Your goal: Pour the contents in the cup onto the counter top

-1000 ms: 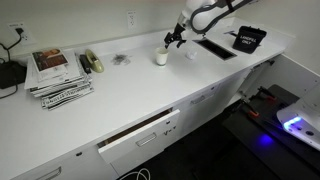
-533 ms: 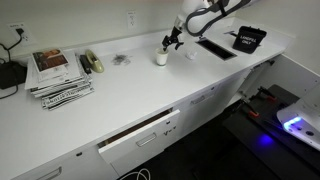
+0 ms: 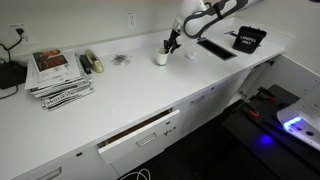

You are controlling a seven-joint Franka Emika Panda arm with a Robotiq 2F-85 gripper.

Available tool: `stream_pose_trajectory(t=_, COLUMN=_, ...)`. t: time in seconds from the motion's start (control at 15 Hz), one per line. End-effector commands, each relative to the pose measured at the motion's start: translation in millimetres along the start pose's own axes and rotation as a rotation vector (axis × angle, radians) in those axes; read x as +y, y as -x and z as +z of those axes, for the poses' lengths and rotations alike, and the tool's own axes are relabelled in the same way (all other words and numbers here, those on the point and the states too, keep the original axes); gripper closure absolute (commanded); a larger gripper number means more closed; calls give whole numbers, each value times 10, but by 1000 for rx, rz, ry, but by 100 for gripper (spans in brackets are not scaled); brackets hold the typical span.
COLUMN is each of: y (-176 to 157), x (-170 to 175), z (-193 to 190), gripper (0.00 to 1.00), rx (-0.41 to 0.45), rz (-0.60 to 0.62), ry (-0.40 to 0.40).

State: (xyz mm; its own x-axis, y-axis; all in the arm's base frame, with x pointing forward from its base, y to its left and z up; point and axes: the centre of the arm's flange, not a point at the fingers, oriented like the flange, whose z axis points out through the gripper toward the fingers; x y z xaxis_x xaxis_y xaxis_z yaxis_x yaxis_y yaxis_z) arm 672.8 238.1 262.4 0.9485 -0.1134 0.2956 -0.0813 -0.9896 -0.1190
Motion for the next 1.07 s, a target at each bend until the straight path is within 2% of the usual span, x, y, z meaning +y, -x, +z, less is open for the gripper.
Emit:
stream_pose_trajectory(t=0.0, y=-73, x=-90, z=1, gripper=88, rx=-10, rz=3, ry=27)
stream_pose_trajectory(t=0.13, y=-71, x=-105, z=-2, gripper=99, rx=-10, rz=0, ry=28)
stream_pose_trajectory(t=0.2, y=-70, x=-116, z=-6, gripper=100, rx=-8, rz=1, ry=30)
stream_pose_trajectory(t=0.53, y=-10, x=-178, z=-128, gripper=99, rx=18, rz=-35, ry=41)
stream_pose_trajectory(t=1.0, y=288, x=-170, z=-602, gripper=99, rx=112, rz=-149, ry=166)
